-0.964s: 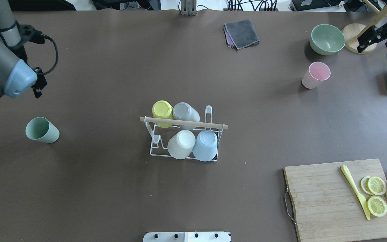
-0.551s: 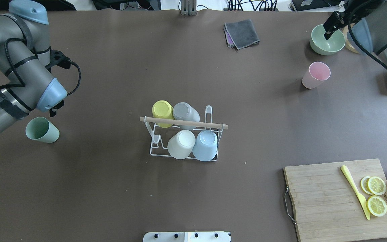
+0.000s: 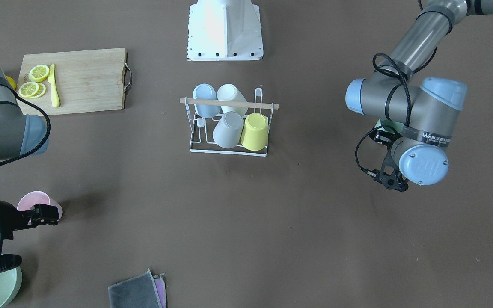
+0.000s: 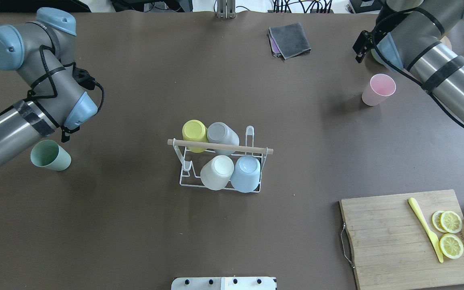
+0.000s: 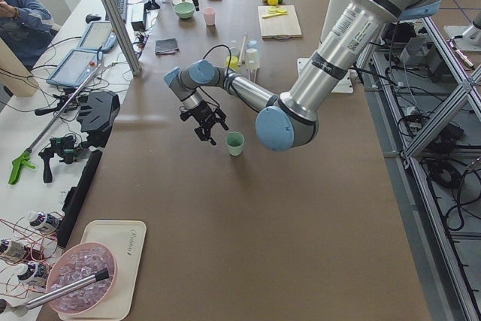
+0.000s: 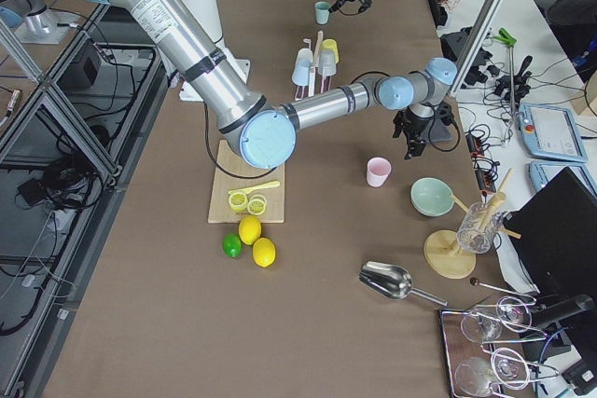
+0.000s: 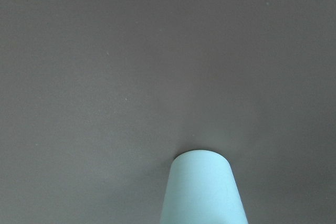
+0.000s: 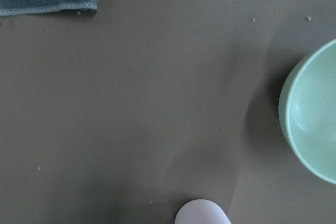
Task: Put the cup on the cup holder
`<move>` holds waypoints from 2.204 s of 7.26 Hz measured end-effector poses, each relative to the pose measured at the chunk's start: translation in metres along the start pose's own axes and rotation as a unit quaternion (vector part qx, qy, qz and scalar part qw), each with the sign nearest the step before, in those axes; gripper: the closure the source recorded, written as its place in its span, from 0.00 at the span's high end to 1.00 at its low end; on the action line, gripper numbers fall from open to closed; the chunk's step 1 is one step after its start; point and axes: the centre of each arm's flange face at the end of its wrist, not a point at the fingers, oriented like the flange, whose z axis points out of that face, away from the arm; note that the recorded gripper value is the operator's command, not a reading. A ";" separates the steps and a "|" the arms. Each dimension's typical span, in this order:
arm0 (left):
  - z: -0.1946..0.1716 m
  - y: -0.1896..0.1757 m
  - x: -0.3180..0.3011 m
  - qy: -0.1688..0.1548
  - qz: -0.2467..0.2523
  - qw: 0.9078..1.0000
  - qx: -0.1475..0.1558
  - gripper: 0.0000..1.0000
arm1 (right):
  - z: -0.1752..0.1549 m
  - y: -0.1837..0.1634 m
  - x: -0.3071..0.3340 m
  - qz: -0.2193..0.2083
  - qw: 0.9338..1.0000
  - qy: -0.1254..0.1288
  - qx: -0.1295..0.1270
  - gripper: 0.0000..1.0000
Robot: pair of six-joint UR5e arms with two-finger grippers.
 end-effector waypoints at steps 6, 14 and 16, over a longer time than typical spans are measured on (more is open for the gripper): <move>0.002 -0.017 0.015 -0.030 -0.003 0.998 -0.054 0.98 | 0.036 -0.059 -0.009 -0.058 0.995 0.005 -0.087 1.00; 0.039 -0.045 0.056 -0.094 0.037 0.984 -0.147 0.98 | 0.094 -0.069 -0.053 -0.124 0.964 0.054 -0.231 1.00; 0.056 -0.042 0.057 -0.098 0.039 0.980 -0.171 0.98 | 0.111 -0.066 -0.058 -0.143 0.953 0.069 -0.259 1.00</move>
